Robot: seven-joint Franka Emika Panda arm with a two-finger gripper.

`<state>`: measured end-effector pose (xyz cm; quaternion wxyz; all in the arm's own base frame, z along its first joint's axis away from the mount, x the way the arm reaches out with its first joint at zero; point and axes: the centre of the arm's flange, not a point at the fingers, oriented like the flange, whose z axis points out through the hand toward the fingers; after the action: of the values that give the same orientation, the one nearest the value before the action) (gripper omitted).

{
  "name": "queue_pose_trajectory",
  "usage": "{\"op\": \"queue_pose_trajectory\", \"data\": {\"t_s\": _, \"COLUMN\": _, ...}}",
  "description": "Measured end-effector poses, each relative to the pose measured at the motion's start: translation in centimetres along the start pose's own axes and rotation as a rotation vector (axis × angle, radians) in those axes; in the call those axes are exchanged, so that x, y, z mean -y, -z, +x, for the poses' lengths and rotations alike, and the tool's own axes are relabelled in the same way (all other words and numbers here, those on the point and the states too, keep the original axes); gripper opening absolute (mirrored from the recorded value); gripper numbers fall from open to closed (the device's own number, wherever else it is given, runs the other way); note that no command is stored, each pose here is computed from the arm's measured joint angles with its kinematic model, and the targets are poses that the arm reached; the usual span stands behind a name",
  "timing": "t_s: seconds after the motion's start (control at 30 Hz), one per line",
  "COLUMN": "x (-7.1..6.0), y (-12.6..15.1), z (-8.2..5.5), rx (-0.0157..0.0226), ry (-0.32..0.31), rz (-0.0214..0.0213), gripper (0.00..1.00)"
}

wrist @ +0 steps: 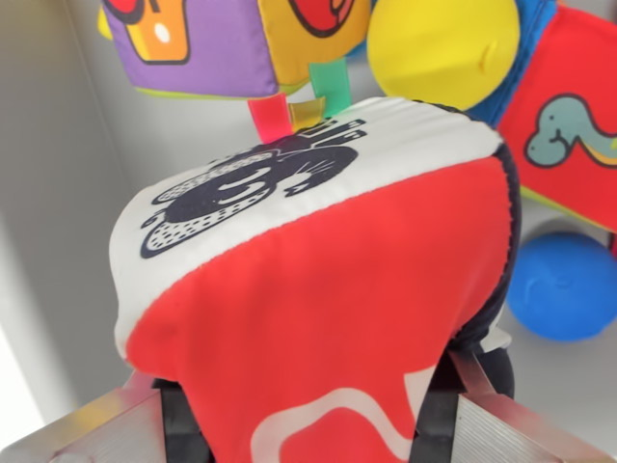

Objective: Pick an object from the bin

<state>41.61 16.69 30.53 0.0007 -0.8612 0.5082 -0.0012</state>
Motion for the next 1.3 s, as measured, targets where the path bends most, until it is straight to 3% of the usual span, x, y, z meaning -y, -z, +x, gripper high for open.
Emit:
{"op": "queue_pose_trajectory", "data": {"t_s": 0.2, "x": 0.0, "y": 2.6, "z": 0.0, "rx": -0.0009, "ry": 0.0, "rz": 0.0012, "gripper": 0.0}}
{"op": "queue_pose_trajectory", "data": {"t_s": 0.6, "x": 0.1, "y": 7.6, "z": -0.1, "rx": -0.0015, "ry": 0.002, "rz": -0.0004, "gripper": 0.0}}
{"op": "queue_pose_trajectory", "data": {"t_s": 1.3, "x": 0.2, "y": 14.1, "z": -0.1, "rx": -0.002, "ry": 0.003, "rz": -0.0013, "gripper": 0.0}}
